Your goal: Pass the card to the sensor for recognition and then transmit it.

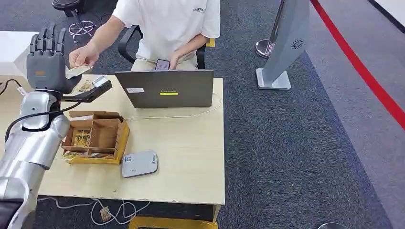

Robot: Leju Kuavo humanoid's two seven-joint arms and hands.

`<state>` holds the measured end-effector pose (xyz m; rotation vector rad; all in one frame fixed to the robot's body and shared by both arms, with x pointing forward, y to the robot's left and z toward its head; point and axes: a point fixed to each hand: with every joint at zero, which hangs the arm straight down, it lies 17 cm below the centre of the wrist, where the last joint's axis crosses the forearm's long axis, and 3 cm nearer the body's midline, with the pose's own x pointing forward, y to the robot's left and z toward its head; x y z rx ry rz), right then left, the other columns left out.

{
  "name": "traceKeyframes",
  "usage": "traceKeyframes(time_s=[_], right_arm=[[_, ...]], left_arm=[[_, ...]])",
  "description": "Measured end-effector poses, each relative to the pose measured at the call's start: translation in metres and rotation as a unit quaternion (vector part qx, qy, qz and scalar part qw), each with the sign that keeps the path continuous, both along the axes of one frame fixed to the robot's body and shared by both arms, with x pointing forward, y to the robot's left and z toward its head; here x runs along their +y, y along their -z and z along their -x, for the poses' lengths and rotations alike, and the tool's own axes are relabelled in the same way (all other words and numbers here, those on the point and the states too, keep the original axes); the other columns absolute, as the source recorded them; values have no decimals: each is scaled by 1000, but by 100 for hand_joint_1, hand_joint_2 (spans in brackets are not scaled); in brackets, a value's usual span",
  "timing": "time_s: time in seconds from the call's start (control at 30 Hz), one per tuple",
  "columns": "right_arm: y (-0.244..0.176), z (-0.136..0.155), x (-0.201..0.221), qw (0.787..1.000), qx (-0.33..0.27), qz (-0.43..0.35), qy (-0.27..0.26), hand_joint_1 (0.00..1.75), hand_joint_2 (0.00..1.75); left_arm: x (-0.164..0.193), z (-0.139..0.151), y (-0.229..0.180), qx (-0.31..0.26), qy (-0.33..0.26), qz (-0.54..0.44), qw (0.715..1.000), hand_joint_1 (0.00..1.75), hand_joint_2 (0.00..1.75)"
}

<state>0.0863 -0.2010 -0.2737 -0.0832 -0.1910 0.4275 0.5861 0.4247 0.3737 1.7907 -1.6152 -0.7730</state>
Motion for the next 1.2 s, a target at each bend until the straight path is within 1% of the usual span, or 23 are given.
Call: traceKeyframes(time_s=[0.3,0.63,1.2], right_arm=[[0,1,1,1000,1,-3,3,0,0],[0,3,1,1000,5,-2,2,0,0],[1,5,0,1000,12,1,-1,0,0]], left_arm=[[-2,-1,17,15,18,11,1000,175,175],[-4,0,20,13,22,15,1000,175,175],[-19,-5,29,26,42,44,998,175,175]])
